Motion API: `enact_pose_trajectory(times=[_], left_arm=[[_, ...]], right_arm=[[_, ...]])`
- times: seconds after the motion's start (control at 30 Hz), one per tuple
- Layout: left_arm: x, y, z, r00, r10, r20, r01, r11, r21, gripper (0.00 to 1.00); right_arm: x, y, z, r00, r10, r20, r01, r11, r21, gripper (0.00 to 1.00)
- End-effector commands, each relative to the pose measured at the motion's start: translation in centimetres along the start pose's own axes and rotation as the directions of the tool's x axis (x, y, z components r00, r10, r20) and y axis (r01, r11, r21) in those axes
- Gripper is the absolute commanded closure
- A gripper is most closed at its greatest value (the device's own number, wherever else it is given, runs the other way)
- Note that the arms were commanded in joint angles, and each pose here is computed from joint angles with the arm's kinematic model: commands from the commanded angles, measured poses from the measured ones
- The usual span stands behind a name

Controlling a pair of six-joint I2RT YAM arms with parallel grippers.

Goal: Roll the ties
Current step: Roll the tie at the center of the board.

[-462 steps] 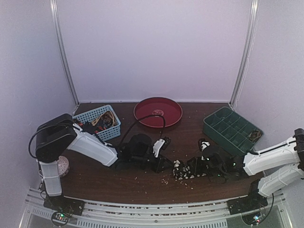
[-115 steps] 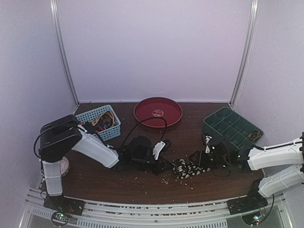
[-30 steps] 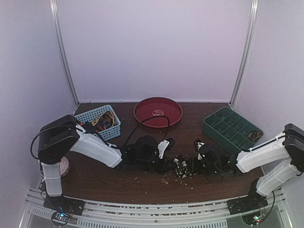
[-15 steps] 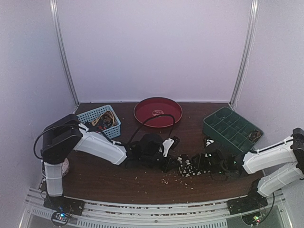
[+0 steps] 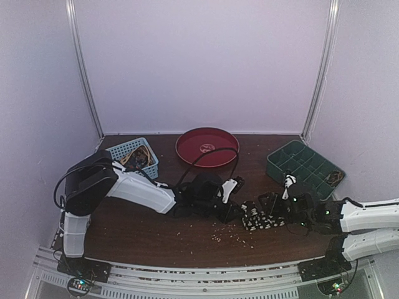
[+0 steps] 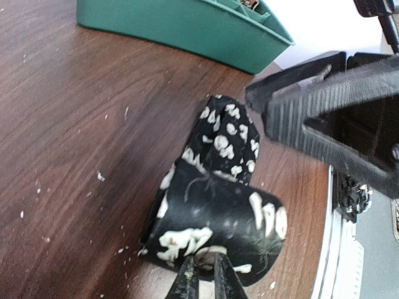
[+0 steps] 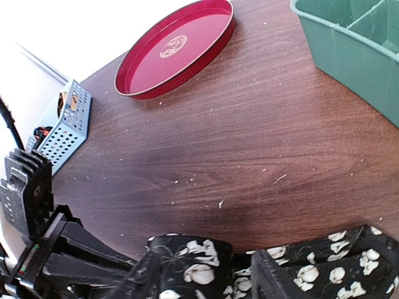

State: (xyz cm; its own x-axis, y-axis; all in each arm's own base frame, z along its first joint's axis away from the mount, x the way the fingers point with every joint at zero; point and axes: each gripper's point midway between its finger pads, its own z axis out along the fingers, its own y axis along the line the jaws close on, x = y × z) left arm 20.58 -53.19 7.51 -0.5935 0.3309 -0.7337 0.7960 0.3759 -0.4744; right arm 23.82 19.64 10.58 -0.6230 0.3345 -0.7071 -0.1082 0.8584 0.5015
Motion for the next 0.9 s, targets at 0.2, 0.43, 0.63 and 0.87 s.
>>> enact_pose_trajectory(times=[0.2,0.43,0.63,0.87], left_arm=[[-1.9,-1.1,1.4,0.999,0.032,0.037,-0.035,0.997,0.068,0.88],[-2.5,-1.5,1.6,0.998,0.025,0.055,-0.03,0.996,0.09,0.88],[-3.1,-2.1,1.4,0.997,0.015,0.072,-0.022,0.994,0.104,0.88],[-4.3,-1.1,-0.9,0.992,0.004,0.128,-0.005,1.0,0.005,0.81]], right_arm=[[0.8,2.6,0.4,0.992,-0.043,-0.121,0.035,0.997,-0.066,0.33],[2.4,0.4,0.9,0.979,-0.084,-0.187,0.093,0.995,0.035,0.39],[2.7,-1.5,0.5,0.98,-0.084,-0.182,0.102,0.99,0.096,0.52],[2.8,-4.1,0.2,0.987,-0.036,-0.155,0.058,0.988,0.143,0.56]])
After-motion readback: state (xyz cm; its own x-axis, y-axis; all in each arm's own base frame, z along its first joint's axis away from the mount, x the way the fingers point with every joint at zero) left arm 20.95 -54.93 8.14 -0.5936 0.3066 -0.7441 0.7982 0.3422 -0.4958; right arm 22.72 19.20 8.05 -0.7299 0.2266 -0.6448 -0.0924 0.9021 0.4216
